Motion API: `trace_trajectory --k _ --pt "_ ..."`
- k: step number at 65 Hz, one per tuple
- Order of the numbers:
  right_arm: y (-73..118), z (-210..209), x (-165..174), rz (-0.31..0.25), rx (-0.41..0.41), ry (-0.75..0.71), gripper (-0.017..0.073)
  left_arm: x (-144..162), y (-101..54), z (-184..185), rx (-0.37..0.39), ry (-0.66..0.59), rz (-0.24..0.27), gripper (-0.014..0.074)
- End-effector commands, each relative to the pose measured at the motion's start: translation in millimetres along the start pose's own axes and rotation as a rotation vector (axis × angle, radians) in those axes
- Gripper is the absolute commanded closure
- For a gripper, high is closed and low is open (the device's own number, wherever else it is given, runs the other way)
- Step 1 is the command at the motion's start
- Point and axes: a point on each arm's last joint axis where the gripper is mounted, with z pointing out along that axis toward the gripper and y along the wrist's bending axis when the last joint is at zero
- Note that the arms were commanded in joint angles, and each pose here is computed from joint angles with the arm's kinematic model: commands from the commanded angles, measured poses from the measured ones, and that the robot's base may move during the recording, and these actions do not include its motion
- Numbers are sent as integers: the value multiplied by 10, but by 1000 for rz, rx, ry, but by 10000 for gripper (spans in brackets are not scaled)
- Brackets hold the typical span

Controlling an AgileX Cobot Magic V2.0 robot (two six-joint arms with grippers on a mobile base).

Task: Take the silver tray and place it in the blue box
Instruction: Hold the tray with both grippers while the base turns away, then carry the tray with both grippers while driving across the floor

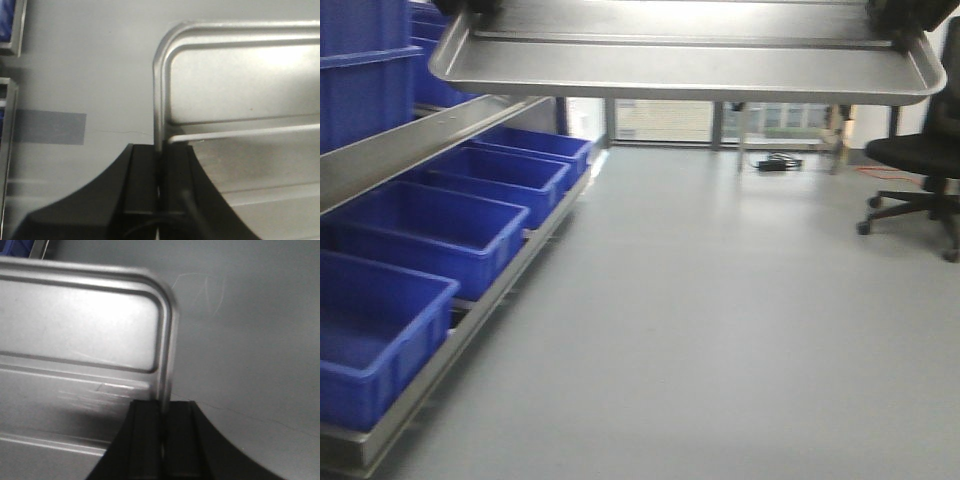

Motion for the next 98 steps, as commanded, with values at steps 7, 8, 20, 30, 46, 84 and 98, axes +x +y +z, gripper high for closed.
trace_trajectory --k 7,8,20,30,46,84,98 --pt "-96 -183 -94 -41 48 -98 503 -73 115 -228 -56 -81 27 690" --pt "-96 -183 -94 -41 48 -98 503 -73 115 -228 -56 -81 27 690" --pt "-96 -183 -94 -41 48 -98 503 -73 115 -228 -56 -81 27 690" --pt "-96 -183 -94 -41 48 -98 503 -73 115 -228 -56 -81 27 690" --pt "-96 -183 -94 -41 48 -98 503 -73 115 -228 -56 -81 27 690" --pt "-96 -183 -94 -41 48 -98 503 -73 115 -228 -56 -81 27 690" --pt "-96 -183 -94 -41 48 -98 503 -73 115 -228 -56 -81 27 690"
